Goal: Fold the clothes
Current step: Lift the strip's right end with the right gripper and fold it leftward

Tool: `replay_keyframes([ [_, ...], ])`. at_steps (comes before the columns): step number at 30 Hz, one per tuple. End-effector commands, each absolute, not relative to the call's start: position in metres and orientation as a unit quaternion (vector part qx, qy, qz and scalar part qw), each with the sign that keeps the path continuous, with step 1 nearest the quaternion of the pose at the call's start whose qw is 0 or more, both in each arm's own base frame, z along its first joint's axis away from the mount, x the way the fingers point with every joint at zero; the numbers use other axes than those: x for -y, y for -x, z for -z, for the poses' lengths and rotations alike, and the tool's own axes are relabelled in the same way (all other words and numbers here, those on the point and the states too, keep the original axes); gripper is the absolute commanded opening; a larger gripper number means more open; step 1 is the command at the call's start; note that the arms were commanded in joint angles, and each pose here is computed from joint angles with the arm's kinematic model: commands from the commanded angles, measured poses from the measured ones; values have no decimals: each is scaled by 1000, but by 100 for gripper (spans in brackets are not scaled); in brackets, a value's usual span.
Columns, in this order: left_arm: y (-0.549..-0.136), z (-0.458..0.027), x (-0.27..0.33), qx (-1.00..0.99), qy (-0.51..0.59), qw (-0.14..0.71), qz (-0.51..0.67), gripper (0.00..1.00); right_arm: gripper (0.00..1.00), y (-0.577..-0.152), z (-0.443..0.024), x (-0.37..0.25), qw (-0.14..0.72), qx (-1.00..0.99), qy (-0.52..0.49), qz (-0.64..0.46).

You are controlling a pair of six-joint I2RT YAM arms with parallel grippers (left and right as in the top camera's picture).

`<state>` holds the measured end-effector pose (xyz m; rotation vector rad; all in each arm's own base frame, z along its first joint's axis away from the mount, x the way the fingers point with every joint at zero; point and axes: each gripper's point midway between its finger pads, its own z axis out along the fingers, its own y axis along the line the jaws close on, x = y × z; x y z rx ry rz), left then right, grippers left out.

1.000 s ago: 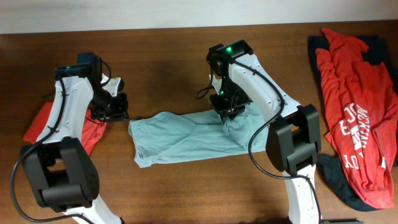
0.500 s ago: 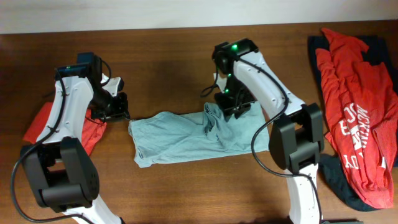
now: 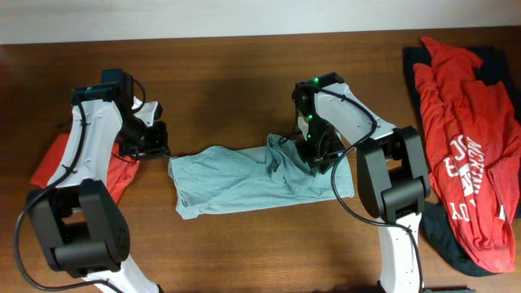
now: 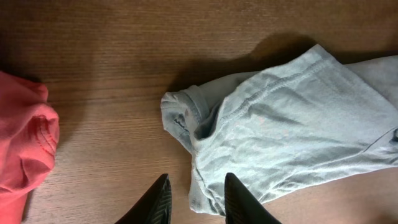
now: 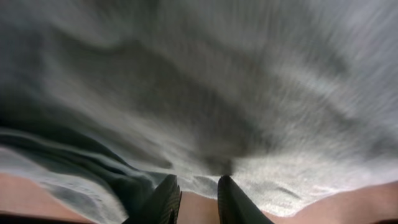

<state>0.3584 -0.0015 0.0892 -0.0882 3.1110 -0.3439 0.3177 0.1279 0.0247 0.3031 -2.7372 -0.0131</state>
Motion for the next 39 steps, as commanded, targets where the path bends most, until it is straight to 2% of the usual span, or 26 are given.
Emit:
replay_keyframes([
  [1,-358,-98,4,-993,29,17,115,29,26,-315,-22,-134,193,975,-110,8],
  [13,-358,-98,4,-993,29,17,115,29,25,-288,-25,-211,195,950,-224,101],
  [22,-358,-98,4,-993,29,17,115,29,20,-282,-27,-227,184,933,-287,113],
  [25,-358,-98,4,-993,29,17,115,30,21,-296,-38,-227,158,935,-295,121],
  [28,-357,-98,4,-993,29,16,115,30,22,-297,-66,-246,126,901,-367,195],
  [29,-357,-98,4,-993,29,16,115,30,25,-294,-78,-251,123,886,-391,218],
  [33,-356,-98,4,-993,29,14,115,30,27,-298,-85,-252,116,884,-396,218],
  [36,-351,-98,5,-993,31,4,115,43,30,-316,-91,-241,100,908,-360,188],
  [39,-342,-99,6,-992,33,-16,117,61,30,-350,-113,-203,67,948,-293,104],
])
